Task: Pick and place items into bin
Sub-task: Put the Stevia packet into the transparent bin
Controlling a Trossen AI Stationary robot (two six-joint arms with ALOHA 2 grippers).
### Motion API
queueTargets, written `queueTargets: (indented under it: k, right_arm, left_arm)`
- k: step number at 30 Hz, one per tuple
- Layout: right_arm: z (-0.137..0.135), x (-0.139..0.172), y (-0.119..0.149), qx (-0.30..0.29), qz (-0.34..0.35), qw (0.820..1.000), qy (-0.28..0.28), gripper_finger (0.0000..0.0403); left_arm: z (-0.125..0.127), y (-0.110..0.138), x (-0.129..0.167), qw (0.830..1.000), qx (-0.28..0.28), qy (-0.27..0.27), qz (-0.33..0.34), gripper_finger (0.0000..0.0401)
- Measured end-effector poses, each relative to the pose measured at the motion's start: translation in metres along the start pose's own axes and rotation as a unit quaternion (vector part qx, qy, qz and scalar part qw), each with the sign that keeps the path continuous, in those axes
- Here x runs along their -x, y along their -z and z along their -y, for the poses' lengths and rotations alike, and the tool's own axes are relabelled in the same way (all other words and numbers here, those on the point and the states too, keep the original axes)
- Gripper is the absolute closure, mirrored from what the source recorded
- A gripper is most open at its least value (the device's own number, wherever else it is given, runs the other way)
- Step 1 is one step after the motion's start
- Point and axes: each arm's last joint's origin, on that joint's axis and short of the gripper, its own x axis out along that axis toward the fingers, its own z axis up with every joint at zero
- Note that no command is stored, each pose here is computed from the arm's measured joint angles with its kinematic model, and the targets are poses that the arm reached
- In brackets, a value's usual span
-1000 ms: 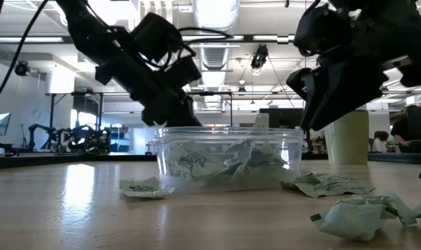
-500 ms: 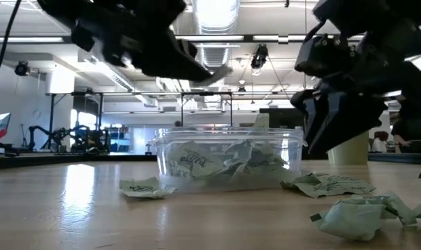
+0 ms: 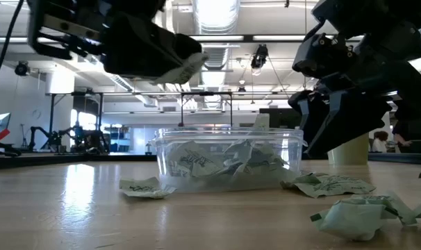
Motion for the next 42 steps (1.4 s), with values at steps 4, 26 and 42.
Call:
queueTargets:
  k: [4, 26, 42]
  right_arm:
    - [0.0, 0.0, 0.001, -0.001, -0.001, 1.0, 0.0, 0.022]
    - [0.001, -0.001, 0.006, -0.009, 0.015, 1.0, -0.002, 0.0207]
    - [0.0, -0.029, 0.013, 0.0, -0.005, 1.0, 0.003, 0.0207]
  left_arm:
    - [-0.006, 0.001, -0.011, 1.0, 0.005, -0.002, -0.007, 0.0401]
    - [-0.02, 0.013, -0.028, 0.996, 0.053, -0.034, -0.064, 0.0328]
    - [-0.019, -0.004, -0.014, 0.998, 0.044, -0.041, -0.037, 0.0276]
